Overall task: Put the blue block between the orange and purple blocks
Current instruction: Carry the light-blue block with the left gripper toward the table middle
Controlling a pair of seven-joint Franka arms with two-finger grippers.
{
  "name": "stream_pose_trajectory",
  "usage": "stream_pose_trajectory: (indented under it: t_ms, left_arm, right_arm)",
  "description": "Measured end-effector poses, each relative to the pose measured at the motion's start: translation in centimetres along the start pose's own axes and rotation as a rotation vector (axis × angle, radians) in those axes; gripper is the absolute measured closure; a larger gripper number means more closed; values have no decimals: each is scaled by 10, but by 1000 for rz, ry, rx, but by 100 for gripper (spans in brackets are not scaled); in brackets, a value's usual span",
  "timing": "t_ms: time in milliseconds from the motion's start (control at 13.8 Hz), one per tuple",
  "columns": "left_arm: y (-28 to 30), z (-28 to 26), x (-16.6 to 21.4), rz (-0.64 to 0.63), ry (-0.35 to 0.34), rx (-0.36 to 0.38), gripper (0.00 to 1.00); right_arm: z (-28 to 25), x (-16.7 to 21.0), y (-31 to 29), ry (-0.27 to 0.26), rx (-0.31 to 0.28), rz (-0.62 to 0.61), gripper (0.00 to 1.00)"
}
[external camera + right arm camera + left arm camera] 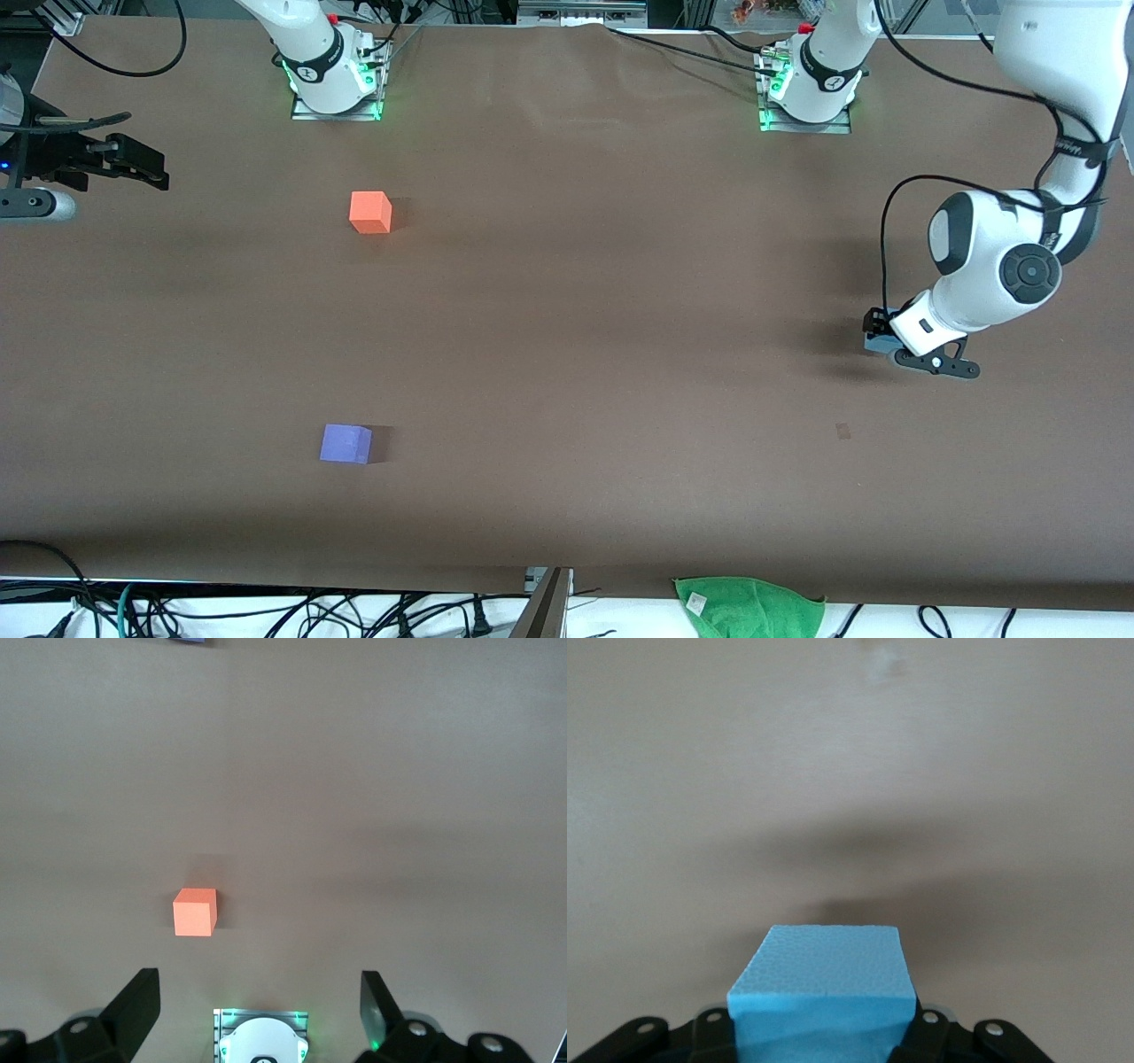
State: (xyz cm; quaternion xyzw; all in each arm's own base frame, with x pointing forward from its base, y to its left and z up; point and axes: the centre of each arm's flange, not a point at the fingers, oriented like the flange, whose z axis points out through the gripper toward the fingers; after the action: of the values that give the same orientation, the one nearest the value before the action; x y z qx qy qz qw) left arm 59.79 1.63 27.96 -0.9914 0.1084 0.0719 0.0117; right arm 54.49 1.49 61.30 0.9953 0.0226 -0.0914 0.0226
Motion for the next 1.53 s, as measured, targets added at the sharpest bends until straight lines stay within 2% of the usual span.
stream_pose_trajectory:
  t_ms: [145, 291, 582, 873, 1018, 1309, 1527]
  left_arm:
    - [40, -50, 15, 26, -40, -13, 41]
    - [98, -78, 27, 49, -25, -36, 41]
    - [237, -82, 35, 1, -23, -77, 41]
    - [377, -43, 42, -128, -49, -93, 41]
    - [430, -8, 46, -176, -11, -120, 41]
    - [488, 64, 43, -246, 71, -120, 41]
    - [498, 72, 43, -251, 92, -106, 38]
  right_arm:
    - [0, 0, 0, 0, 0, 0, 0]
    - [0, 0, 0, 0, 0, 0, 0]
    - [0, 0, 0, 0, 0, 0, 0]
    - [1, 1, 0, -1, 0, 0, 0]
    - [1, 1, 0, -1, 1, 0, 0]
    - [2, 2, 0, -2, 1, 0, 0]
    - [2, 2, 0, 0, 1, 0, 0]
